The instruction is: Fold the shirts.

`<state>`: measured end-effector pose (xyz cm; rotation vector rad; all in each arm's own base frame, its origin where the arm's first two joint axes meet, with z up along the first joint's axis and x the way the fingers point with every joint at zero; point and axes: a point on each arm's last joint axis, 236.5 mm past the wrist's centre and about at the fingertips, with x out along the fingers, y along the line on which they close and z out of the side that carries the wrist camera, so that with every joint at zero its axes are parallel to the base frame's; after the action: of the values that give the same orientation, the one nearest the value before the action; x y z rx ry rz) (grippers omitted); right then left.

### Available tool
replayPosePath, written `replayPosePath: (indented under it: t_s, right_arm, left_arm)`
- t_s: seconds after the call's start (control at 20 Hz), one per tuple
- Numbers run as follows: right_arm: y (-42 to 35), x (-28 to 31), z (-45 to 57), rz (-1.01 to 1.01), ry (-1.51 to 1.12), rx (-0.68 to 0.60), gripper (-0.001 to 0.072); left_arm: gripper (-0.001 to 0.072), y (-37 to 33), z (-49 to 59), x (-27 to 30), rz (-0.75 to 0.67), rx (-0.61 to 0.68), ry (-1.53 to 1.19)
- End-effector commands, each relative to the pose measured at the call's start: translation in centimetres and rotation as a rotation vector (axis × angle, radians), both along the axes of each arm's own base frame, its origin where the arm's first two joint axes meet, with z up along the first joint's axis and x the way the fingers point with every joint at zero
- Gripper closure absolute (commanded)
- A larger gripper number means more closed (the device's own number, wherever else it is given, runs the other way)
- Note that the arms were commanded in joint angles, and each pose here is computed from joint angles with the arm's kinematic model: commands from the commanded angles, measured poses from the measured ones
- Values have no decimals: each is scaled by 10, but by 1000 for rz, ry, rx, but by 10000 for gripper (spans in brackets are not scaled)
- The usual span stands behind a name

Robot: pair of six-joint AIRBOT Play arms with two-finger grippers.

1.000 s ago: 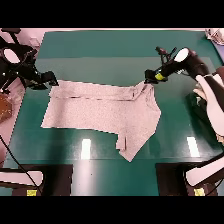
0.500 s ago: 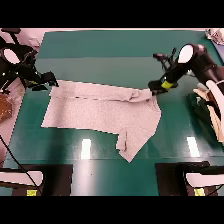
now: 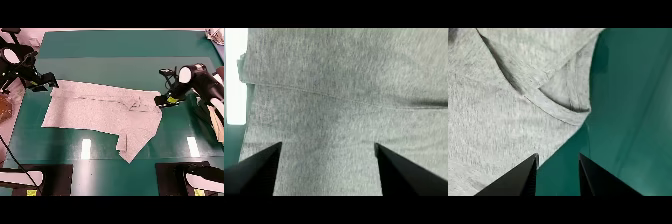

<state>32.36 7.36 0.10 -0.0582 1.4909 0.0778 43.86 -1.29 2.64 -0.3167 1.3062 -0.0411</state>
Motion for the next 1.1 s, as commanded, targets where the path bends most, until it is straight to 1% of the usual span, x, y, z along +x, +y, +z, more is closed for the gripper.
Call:
replayPosePath:
  t_s: [0.0,0.05,0.1,0.15,0.25,0.3,0.35,0.45,0.55,0.7,0.8,0.95,1.05]
  right_arm:
    - [-5,-20,9,-30,-63,30,377]
    - [-3,-35,5,-54,-38,73,325]
    - [2,-51,-1,-88,-8,144,263]
    - [9,-63,-6,-125,13,239,250]
    - [18,-75,-9,-215,27,422,250]
    - [17,-80,-10,-269,30,491,250]
    - [13,-86,-12,-315,35,528,249]
    - [0,-103,-25,-393,58,544,204]
    - [-2,-122,-35,-428,80,560,202]
    - [23,-138,-31,-446,68,679,199]
    - [31,-146,-30,-445,43,704,199]
    - [33,-151,-22,-443,6,705,199]
    - [35,-156,-19,-440,15,709,199]
  left_arm:
    - [2,0,1,-10,-14,8,6]
    - [2,0,0,-18,-31,16,0]
    - [2,1,-6,-31,-44,28,8]
    - [2,5,-14,-47,-48,51,23]
    - [2,8,-28,-78,-53,74,48]
    - [3,6,-32,-91,-65,76,55]
    - [3,5,-33,-101,-66,75,59]
    - [4,3,-28,-115,-79,75,57]
    - [5,10,-20,-115,-48,60,34]
    - [5,31,-22,-122,52,10,49]
    - [5,38,-41,-138,56,4,100]
    - [4,41,-69,-156,13,29,141]
    - [4,53,-75,-153,14,84,124]
